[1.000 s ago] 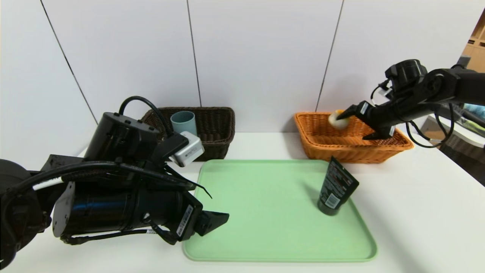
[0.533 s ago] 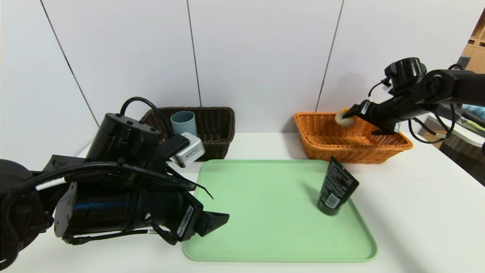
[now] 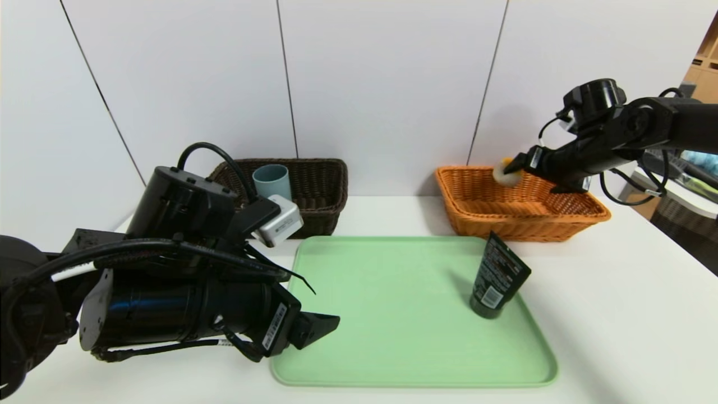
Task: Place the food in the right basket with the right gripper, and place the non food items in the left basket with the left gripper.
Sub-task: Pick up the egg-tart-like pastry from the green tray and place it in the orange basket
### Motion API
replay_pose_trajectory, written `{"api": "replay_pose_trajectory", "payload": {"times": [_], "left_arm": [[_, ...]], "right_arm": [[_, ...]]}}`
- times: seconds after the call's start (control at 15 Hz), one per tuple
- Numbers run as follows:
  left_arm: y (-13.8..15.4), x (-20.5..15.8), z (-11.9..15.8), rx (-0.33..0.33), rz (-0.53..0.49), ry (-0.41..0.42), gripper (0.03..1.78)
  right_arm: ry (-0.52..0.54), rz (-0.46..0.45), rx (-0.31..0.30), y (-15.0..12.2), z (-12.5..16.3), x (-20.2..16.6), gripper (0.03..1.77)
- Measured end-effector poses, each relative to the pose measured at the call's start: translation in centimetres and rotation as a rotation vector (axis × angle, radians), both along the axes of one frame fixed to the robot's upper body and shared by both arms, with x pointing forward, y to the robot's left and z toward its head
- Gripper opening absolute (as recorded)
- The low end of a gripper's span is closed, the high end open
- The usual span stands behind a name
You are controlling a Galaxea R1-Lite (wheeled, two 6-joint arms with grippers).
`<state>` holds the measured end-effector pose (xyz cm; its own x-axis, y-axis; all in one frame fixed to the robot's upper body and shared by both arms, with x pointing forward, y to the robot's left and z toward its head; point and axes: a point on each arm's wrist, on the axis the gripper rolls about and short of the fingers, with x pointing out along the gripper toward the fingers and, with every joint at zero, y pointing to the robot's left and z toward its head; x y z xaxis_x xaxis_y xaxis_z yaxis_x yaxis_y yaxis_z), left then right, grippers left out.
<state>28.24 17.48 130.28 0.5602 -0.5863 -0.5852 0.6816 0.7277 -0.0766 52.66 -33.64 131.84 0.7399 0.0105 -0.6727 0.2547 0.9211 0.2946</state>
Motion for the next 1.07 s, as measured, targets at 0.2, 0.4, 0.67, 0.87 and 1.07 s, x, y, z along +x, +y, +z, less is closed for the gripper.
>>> {"api": "replay_pose_trajectory", "payload": {"times": [0.2, 0.4, 0.67, 0.87, 1.07], "left_arm": [[0.0, 0.0, 0.0, 0.001, 0.000, 0.001, 1.69], [0.0, 0.0, 0.0, 0.001, 0.001, 0.001, 1.69], [0.0, 0.0, 0.0, 0.001, 0.001, -0.001, 1.69], [0.0, 0.0, 0.0, 0.001, 0.003, -0.001, 1.69], [0.0, 0.0, 0.0, 0.002, 0.006, -0.002, 1.69]], "right_arm": [[0.007, -0.004, -0.010, 0.3, -0.3, 0.2, 1.69], [0.014, -0.015, -0.015, 0.1, -0.5, 0.2, 1.69], [0.007, -0.026, -0.032, 0.3, -0.3, 0.1, 1.69], [-0.001, -0.010, -0.032, 0.9, 0.3, -0.3, 1.69], [-0.006, 0.020, -0.064, 1.6, 0.8, -0.7, 1.69]]}}
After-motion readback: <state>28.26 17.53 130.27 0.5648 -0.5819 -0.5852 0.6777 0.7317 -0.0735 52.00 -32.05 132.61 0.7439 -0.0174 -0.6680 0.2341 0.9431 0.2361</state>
